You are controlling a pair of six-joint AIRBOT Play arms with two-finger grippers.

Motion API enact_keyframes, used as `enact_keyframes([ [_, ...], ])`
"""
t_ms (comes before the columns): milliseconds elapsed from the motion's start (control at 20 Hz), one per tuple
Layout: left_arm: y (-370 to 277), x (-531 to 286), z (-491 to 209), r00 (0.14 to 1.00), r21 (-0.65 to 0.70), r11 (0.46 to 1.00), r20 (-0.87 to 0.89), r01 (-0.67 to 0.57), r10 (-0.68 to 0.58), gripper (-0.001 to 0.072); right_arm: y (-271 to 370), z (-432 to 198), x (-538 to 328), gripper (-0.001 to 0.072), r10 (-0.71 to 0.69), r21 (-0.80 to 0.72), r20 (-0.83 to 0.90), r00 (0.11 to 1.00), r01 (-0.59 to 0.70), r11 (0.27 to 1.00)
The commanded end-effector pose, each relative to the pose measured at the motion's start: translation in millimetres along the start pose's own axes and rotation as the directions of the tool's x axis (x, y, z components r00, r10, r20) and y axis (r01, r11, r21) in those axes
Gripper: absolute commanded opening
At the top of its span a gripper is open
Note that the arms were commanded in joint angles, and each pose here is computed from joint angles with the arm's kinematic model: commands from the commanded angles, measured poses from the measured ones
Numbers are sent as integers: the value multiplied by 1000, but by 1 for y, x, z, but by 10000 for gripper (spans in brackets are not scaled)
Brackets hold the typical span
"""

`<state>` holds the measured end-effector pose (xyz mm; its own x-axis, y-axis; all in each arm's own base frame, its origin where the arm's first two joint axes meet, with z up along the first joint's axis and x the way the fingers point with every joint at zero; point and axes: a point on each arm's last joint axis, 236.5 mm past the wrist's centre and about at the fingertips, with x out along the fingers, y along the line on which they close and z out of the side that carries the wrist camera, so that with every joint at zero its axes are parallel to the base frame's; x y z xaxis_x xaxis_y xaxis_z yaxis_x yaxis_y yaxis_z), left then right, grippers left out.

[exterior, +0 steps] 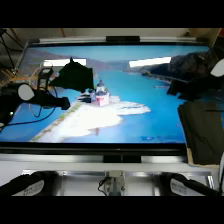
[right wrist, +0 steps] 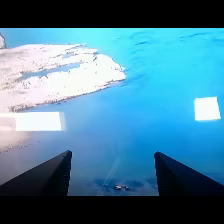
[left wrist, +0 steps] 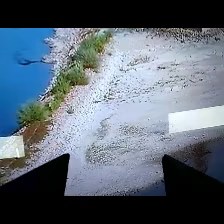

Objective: Fold the shirts.

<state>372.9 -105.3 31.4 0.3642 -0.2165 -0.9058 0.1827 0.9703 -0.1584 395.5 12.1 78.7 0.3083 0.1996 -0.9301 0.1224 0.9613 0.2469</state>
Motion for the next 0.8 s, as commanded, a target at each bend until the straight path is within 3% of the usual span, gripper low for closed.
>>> enact_keyframes([
  [0,-27,4,21,990,-72,990,80,122,-117,720,4,16,-1,630,20,4,66,998,-20,1000],
  [250,12,23,127,946,-182,977,319,115,-52,720,10,30,0,630,44,8,124,991,-46,999],
  [450,71,83,196,968,-255,964,250,75,-9,720,19,28,6,630,87,18,103,991,-90,996],
  [600,95,137,195,992,-329,943,129,49,-6,720,27,26,13,630,95,-7,88,992,-94,996],
  [750,94,169,187,992,-347,936,128,56,-12,720,40,20,25,630,101,-53,52,994,-98,994],
])
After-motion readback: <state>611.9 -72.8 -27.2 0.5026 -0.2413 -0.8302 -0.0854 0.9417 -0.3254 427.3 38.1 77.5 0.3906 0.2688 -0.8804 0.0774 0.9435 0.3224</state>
